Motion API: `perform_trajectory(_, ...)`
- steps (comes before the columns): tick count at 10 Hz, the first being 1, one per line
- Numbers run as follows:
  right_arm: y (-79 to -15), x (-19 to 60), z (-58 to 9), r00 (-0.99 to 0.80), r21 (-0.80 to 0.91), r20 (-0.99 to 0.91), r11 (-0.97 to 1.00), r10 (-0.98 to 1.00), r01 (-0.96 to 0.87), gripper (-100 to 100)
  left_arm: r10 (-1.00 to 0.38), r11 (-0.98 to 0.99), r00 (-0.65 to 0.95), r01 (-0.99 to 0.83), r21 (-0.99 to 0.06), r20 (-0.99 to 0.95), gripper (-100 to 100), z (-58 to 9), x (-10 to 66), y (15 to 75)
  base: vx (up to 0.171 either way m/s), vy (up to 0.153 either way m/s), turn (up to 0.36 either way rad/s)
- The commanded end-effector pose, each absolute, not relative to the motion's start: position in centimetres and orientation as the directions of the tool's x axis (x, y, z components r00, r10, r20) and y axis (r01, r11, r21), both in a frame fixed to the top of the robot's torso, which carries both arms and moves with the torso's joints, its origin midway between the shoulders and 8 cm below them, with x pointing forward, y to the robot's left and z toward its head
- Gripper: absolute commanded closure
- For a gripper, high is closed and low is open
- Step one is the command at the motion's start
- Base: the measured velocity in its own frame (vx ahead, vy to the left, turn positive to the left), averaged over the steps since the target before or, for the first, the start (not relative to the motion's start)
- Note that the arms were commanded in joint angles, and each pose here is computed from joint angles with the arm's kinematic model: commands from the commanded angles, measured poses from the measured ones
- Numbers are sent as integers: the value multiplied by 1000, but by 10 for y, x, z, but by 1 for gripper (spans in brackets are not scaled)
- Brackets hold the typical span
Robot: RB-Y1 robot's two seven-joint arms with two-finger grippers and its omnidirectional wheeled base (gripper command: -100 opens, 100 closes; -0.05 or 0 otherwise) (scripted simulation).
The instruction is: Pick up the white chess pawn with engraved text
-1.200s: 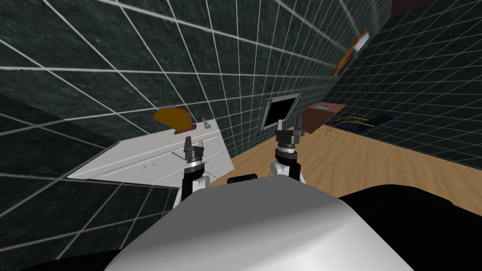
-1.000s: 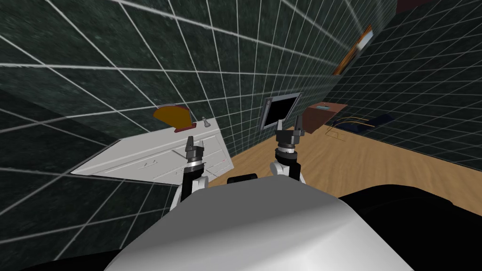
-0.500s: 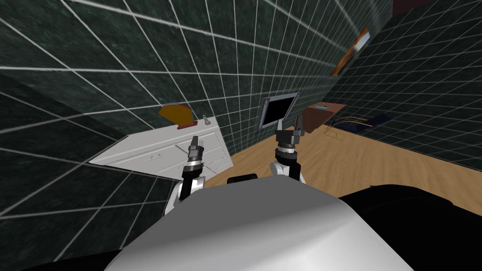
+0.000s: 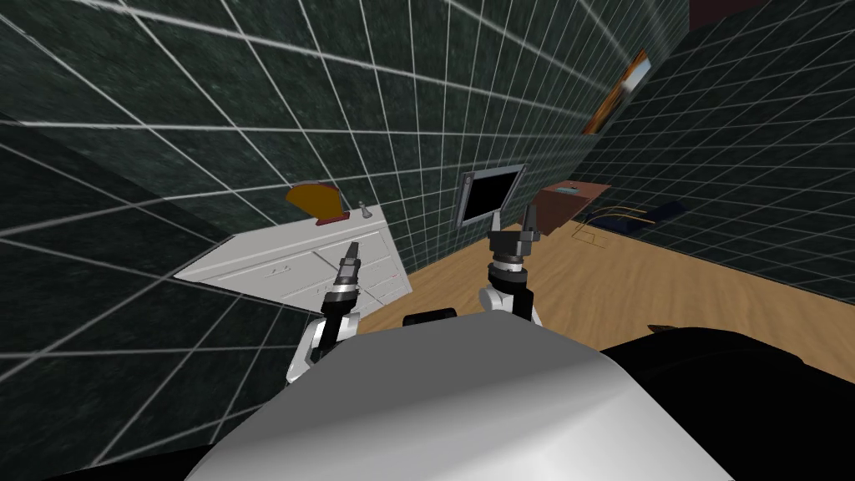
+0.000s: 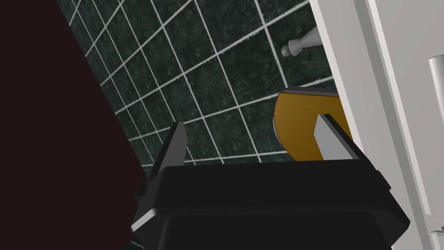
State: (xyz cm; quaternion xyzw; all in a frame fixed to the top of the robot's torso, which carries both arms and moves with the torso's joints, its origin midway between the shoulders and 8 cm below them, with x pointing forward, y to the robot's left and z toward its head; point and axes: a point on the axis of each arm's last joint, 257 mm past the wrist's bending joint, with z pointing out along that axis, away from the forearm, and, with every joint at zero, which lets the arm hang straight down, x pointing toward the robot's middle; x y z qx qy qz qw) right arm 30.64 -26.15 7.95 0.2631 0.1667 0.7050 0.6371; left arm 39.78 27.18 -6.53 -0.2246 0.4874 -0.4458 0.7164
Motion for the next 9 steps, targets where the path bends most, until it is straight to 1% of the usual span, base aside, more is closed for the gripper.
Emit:
perform_trajectory(1, -262, 306, 79, -50, 570, 159, -133, 986, -811, 0, -803, 580, 134, 402, -709, -581, -100, -71, 404, 276, -103, -50, -7)
perform_trajectory(3, -262, 306, 79, -50, 570, 159, -133, 986, -811, 0, -776, 613, 136, 396, -684, -616, -100, -74, 404, 272, -62, -35, 0)
perform_trajectory(4, -262, 306, 79, -50, 570, 159, -132, 986, -811, 0, -721, 672, 141, 380, -635, -679, -100, -80, 409, 278, -72, -41, -15)
perform_trajectory(6, -262, 306, 79, -50, 570, 159, -132, 986, -811, 0, -694, 698, 142, 374, -611, -706, -100, -82, 410, 275, -54, -29, -2)
perform_trajectory(7, -262, 306, 79, -50, 570, 158, -132, 986, -811, 0, -626, 755, 144, 357, -550, -766, -100, -89, 415, 281, -73, -32, -23)
perform_trajectory(9, -262, 306, 79, -50, 570, 159, -132, 986, -811, 0, -596, 777, 144, 351, -522, -790, -100, -92, 416, 279, -62, -34, -4)
